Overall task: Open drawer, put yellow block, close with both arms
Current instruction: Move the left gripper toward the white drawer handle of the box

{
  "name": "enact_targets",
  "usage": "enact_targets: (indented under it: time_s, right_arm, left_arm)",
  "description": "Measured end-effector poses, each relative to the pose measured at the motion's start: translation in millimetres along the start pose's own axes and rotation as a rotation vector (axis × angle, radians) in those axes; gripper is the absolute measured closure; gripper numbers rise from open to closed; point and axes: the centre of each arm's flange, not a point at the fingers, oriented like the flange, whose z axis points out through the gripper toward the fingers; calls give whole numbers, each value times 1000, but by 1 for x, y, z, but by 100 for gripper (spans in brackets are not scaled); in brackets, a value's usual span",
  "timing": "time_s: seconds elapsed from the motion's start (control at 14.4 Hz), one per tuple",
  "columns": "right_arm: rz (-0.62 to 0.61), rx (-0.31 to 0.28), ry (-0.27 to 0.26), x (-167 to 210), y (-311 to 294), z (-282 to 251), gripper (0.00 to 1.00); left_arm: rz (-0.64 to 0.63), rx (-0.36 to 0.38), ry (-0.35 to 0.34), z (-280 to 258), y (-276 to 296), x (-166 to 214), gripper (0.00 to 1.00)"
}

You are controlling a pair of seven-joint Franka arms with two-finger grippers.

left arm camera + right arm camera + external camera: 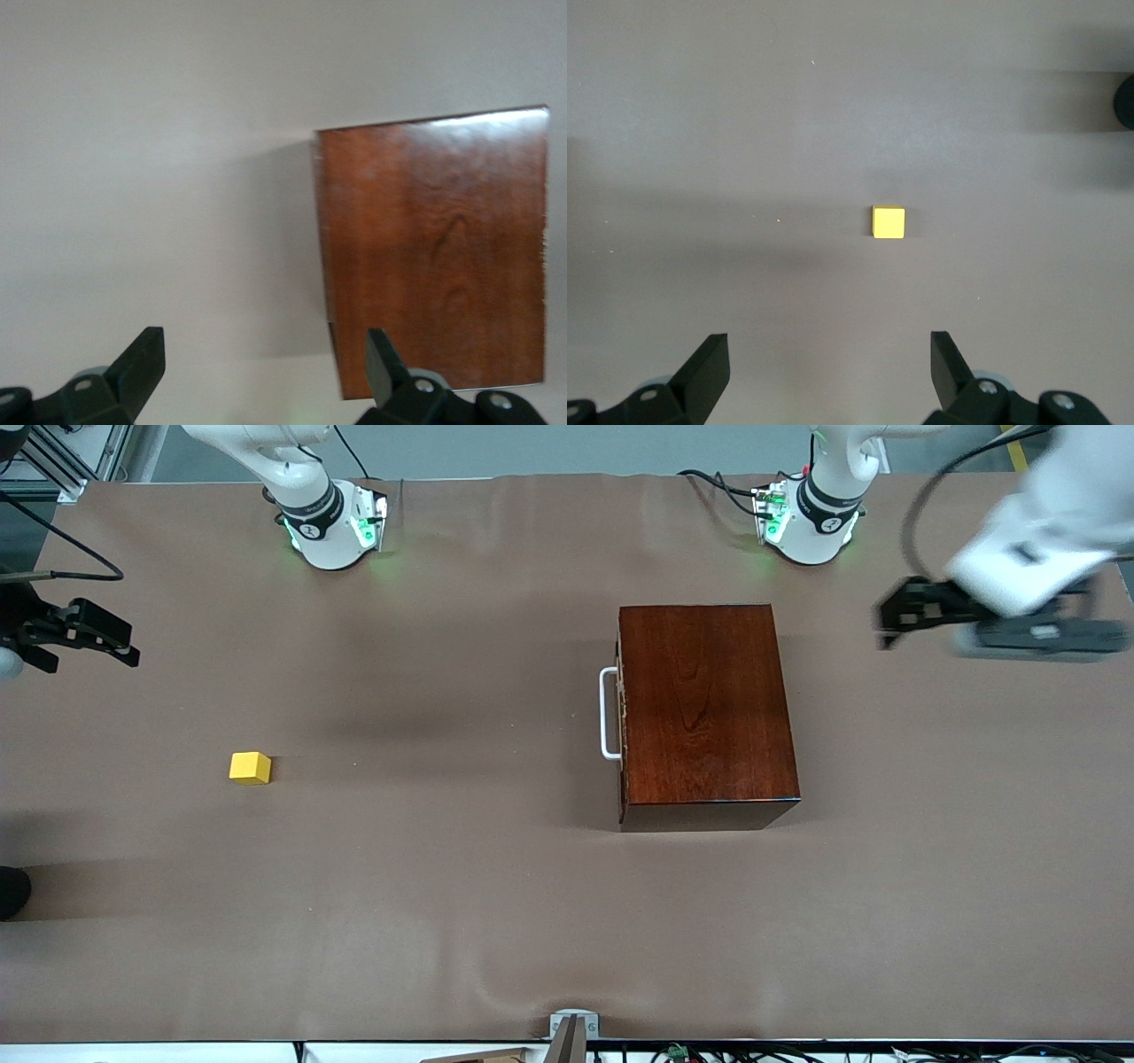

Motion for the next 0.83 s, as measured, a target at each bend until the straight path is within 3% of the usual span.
enact_targets:
  time_s: [0.28, 0.62, 0.83]
  right_arm:
    - [2, 0, -1, 0, 1, 1, 0]
    - [5, 0, -2, 0, 2, 1, 0]
    - [5, 0, -2, 0, 3, 1, 0]
  left_arm:
    - [-31, 41, 6, 41, 123, 11, 0]
    - [-52, -19, 40, 95, 231, 26, 0]
    - [-142, -40, 46, 133, 289, 19, 0]
